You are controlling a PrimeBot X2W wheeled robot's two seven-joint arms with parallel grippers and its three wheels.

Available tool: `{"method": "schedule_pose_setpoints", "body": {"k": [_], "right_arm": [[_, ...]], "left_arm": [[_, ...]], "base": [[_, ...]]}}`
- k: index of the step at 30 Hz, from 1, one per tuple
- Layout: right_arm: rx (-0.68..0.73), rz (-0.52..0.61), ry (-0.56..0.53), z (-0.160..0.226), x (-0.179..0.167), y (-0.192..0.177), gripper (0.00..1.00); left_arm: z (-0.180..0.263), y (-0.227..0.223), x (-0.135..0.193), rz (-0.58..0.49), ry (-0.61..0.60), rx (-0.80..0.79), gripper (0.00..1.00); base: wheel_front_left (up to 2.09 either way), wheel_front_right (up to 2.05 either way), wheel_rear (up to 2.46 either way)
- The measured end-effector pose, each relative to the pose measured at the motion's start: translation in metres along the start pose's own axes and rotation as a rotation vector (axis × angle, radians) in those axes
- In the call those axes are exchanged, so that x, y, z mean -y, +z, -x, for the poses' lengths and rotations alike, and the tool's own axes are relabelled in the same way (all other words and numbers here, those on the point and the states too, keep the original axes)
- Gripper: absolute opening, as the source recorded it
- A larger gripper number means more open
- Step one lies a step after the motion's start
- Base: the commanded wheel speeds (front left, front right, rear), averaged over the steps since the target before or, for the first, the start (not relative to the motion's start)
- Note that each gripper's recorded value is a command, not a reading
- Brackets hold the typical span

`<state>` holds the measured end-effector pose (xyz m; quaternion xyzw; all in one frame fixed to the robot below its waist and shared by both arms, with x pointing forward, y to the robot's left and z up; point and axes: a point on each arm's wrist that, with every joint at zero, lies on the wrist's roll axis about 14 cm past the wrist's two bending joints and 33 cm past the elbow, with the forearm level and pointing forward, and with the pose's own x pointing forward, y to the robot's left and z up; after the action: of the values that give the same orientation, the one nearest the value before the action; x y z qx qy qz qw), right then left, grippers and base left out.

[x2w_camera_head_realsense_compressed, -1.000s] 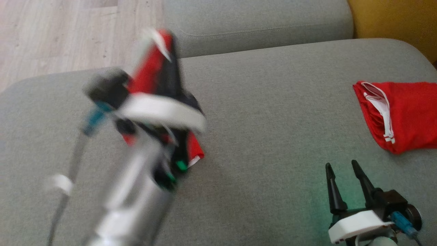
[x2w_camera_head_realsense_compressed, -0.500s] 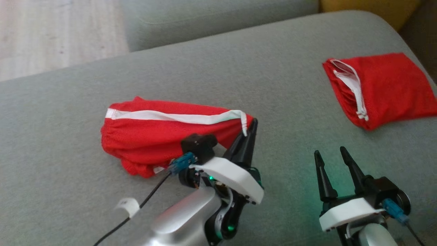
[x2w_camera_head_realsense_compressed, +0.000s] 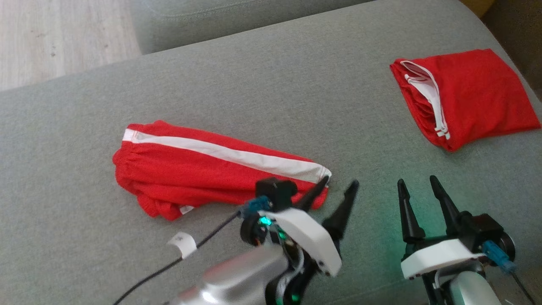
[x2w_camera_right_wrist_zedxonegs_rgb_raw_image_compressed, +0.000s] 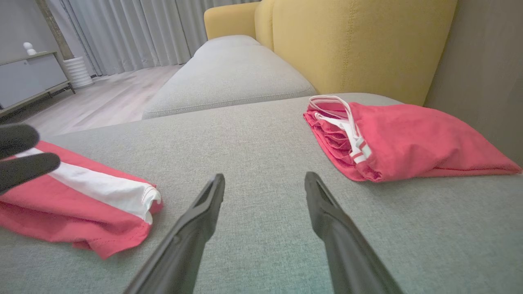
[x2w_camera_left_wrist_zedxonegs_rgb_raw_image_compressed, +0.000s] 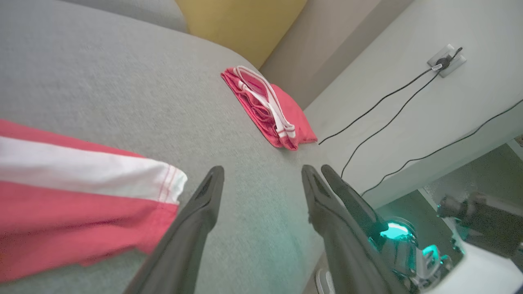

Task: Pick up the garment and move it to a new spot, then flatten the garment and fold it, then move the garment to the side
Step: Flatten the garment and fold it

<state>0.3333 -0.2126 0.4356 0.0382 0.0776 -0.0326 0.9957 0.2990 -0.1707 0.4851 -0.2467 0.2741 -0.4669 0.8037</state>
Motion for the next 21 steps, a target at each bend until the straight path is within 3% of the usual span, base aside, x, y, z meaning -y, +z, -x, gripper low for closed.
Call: {"method": "schedule_pose_setpoints", "body": {"k": [3, 8, 12, 21], "right_arm": [[0.004, -0.006, 0.012, -0.003, -0.004, 0.001, 1.00], [0.004, -0.005, 0.027, -0.007, -0.009, 0.001, 1.00], [-0.001, -0.004, 0.034, -0.009, -0.011, 0.000, 1.00], [-0.005, 0.000, 0.048, -0.012, -0.015, 0.000, 1.00]], "left_arm": [[-0.002, 0.025, -0.025, -0.046, 0.096, 0.075, 1.00], [0.014, 0.097, -0.100, -0.157, 0.332, 0.230, 1.00], [0.041, 0.120, -0.157, -0.211, 0.481, 0.211, 1.00], [0.084, 0.138, -0.228, -0.026, 0.594, 0.039, 1.00]], "base": [[0.00, 0.00, 0.00], [0.00, 0.00, 0.00], [0.00, 0.00, 0.00], [0.00, 0.00, 0.00]]}}
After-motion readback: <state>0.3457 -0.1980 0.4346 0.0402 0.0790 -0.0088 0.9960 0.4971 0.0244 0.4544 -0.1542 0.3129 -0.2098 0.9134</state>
